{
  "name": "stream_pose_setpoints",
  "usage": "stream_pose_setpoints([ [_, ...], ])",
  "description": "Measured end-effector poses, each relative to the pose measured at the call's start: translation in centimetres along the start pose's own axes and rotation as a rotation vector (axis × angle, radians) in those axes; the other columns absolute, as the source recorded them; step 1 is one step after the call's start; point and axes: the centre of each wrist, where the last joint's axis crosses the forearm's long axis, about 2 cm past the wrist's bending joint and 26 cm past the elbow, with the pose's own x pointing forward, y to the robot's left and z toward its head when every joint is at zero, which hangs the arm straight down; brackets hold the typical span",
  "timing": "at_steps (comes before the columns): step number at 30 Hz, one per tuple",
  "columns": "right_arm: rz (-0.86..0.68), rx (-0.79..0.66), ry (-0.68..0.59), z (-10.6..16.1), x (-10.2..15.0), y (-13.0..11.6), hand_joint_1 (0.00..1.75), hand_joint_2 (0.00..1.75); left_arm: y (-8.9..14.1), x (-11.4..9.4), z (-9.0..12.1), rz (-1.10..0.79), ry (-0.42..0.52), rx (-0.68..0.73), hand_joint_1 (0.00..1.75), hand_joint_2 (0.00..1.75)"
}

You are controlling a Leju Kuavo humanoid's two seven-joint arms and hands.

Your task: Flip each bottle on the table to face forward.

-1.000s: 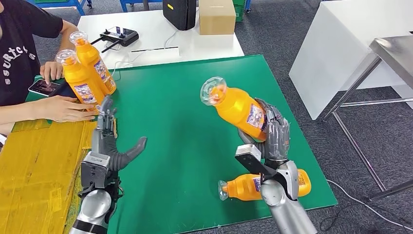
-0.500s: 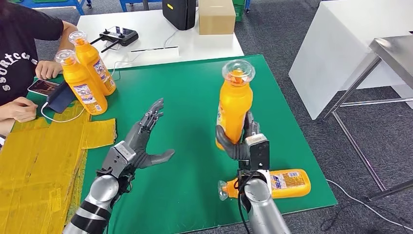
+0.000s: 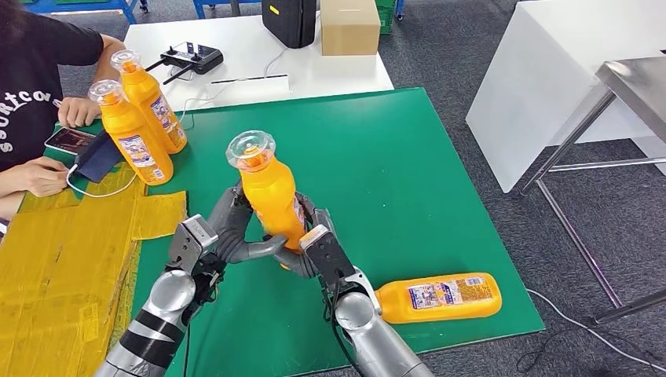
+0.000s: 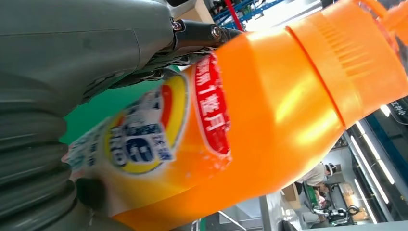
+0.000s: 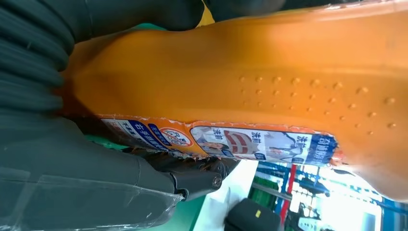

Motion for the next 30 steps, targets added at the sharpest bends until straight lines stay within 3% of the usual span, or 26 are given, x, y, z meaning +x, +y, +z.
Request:
stream_pose_setpoints([
  [4,0.066,0.056,0.002,0.0,-0.2,0.7,1.75,1.75,0.0,-0.1,-0.1,0.013,0.001,-0.005,0.00,1.75],
  [11,0.341,0.170,-0.065,-0.3,-0.3,2.6,1.75,1.75,0.3,-0.6,0.0,0.039,0.022,-0.003,0.01,1.75],
  [15,0.409,0.191,-0.070,-0.3,-0.4,2.8,1.75,1.75,0.5,-1.0,0.4,0.086,0.038,0.026,1.68,1.75],
  [28,0.427,0.122,-0.058,0.6,-1.0,2.3,1.75,1.75,-0.1,-1.2,1.0,0.180,0.066,0.088,1.75,1.75],
  [29,0.427,0.118,-0.058,0.6,-1.0,2.3,1.66,1.75,-0.1,-1.2,1.0,0.181,0.065,0.089,1.75,1.75],
  [30,0.426,0.111,-0.059,0.7,-1.0,2.3,1.23,1.75,-0.2,-1.2,1.0,0.182,0.065,0.092,1.75,1.75],
])
